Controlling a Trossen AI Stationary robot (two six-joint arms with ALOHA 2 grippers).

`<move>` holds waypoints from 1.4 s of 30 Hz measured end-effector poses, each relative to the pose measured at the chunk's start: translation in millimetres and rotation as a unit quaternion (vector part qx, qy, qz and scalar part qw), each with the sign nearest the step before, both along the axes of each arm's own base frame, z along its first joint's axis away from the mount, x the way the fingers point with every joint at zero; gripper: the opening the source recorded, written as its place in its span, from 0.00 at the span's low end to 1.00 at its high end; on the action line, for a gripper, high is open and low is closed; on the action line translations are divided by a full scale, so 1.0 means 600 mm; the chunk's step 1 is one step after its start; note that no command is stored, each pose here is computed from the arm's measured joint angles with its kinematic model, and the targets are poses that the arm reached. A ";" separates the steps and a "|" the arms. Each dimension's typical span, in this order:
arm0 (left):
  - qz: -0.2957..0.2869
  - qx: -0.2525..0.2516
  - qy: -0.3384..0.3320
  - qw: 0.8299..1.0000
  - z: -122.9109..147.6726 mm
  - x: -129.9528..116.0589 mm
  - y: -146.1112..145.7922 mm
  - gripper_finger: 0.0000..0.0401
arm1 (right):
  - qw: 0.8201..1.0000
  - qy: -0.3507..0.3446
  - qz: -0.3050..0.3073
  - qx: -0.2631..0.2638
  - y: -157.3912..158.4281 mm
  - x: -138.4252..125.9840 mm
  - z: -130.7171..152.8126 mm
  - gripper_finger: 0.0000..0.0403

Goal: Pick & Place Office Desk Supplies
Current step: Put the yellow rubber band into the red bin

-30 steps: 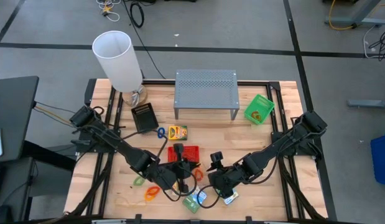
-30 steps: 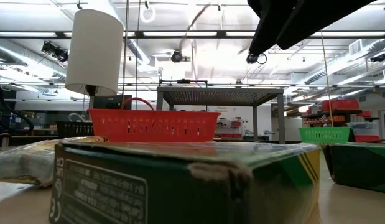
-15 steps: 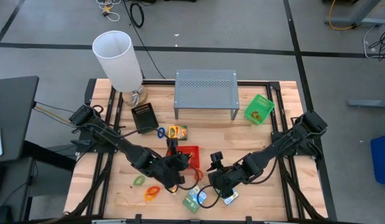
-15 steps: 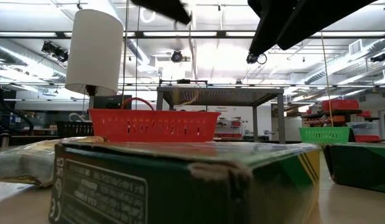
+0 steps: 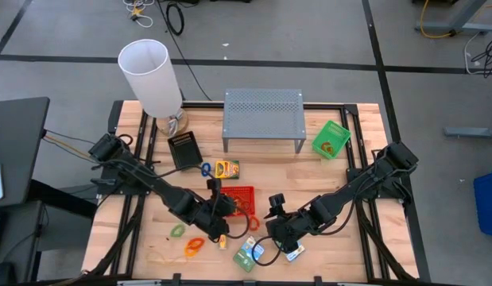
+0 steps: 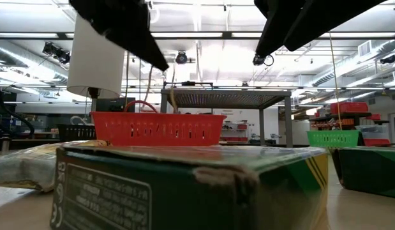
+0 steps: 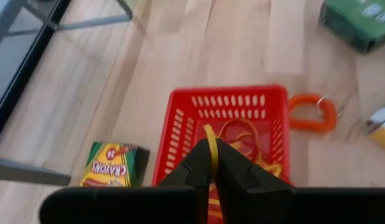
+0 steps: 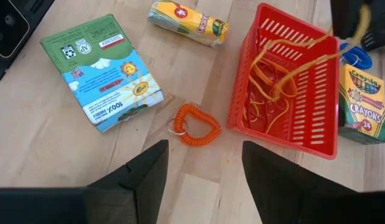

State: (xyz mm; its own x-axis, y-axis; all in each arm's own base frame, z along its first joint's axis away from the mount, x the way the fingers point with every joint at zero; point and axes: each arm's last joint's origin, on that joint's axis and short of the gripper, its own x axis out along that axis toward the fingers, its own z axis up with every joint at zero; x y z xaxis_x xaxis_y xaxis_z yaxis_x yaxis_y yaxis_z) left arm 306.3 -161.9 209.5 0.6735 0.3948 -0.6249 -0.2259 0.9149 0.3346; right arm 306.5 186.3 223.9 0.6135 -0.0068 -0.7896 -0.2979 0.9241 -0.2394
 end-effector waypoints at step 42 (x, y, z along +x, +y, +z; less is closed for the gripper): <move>-0.188 -0.225 0.193 0.936 -0.020 -0.035 -0.042 0.68 | 1.000 0.000 0.001 -0.005 -0.007 0.004 0.000 0.53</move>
